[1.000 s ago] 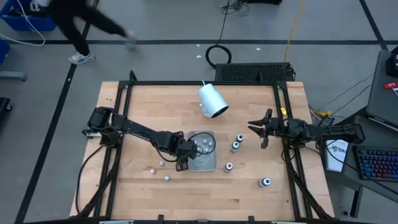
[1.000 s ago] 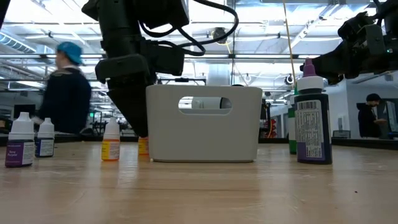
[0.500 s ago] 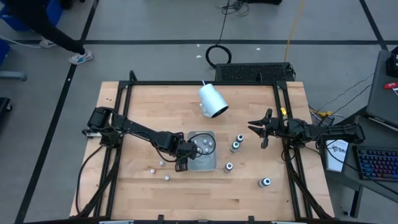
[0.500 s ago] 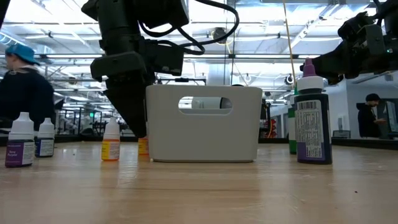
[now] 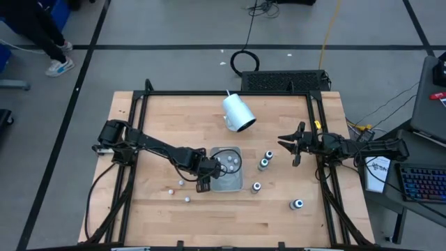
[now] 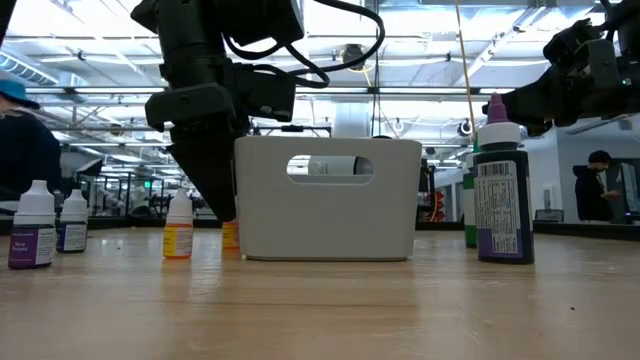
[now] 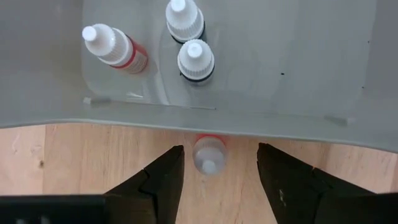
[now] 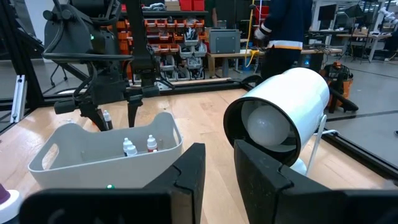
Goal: Pick & Place food coloring
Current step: Put the top small orange food coloring bottle into the gray bin
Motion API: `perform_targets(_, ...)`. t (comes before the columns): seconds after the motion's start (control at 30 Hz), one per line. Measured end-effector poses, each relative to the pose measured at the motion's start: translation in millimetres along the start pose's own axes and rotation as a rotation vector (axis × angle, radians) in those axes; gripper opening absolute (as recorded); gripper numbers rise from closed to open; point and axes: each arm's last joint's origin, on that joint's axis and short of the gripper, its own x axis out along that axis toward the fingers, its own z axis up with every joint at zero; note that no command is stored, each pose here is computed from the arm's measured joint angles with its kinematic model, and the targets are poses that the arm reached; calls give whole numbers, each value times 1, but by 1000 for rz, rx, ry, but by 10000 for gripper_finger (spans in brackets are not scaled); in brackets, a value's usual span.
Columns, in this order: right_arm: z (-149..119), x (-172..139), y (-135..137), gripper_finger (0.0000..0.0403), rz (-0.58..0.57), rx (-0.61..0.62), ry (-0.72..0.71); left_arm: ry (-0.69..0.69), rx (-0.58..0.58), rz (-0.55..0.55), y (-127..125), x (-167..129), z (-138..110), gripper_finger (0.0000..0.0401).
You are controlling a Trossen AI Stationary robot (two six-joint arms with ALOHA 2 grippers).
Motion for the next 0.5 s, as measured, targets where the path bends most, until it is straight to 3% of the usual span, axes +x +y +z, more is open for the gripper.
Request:
perform_targets(0.37, 0, 0, 0, 77, 0, 0, 0, -2, -7, 1, 1, 0, 1, 75)
perform_targets(0.5, 0, 0, 0, 77, 0, 0, 0, -2, -10, 1, 2, 0, 1, 55)
